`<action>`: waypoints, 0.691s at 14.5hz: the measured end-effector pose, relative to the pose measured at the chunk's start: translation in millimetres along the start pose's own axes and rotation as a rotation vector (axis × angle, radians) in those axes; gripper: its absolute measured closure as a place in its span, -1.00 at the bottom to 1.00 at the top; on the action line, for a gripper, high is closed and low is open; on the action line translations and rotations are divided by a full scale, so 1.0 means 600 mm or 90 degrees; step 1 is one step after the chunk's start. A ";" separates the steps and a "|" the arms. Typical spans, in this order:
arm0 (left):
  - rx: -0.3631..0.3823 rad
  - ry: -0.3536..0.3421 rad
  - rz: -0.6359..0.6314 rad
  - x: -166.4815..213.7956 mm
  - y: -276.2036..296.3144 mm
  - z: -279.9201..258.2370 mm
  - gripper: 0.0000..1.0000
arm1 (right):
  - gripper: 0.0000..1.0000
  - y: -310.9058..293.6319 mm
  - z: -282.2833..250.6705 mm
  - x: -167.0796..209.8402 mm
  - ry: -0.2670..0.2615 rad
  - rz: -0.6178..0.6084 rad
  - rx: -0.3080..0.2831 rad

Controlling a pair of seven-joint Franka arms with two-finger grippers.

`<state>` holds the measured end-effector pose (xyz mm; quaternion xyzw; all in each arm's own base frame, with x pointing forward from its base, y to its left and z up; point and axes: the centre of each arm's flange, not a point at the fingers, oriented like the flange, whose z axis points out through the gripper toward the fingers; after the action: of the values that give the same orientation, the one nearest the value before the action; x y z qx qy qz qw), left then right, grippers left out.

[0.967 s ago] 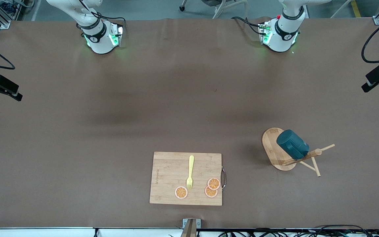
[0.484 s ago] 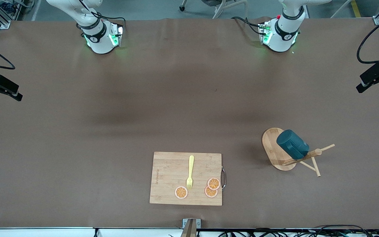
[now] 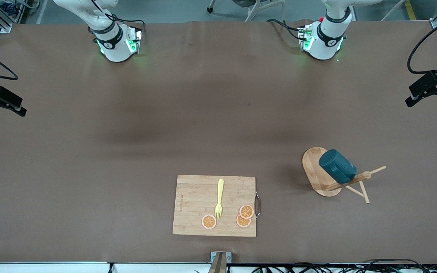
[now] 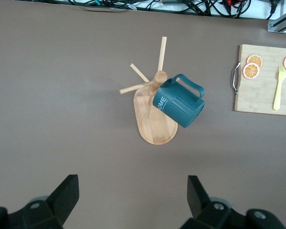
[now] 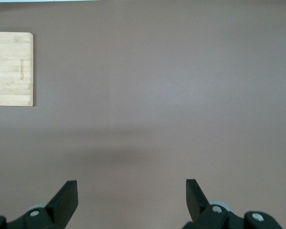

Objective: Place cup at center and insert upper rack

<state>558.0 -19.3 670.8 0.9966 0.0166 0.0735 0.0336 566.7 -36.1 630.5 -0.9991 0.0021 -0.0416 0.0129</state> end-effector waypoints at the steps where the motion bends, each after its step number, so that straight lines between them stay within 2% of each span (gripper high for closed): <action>1: 0.000 0.000 0.001 0.000 0.002 0.000 -1.00 | -1.00 0.000 0.000 0.000 0.000 0.000 0.000; 10: -0.001 -0.012 0.007 0.004 0.011 0.018 -1.00 | -1.00 -0.004 0.000 0.000 0.000 -0.003 0.000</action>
<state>562.1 -26.3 661.1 0.9973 0.0106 0.0644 0.0337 566.9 -33.7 630.5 -0.9990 -0.0001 -0.0416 0.0130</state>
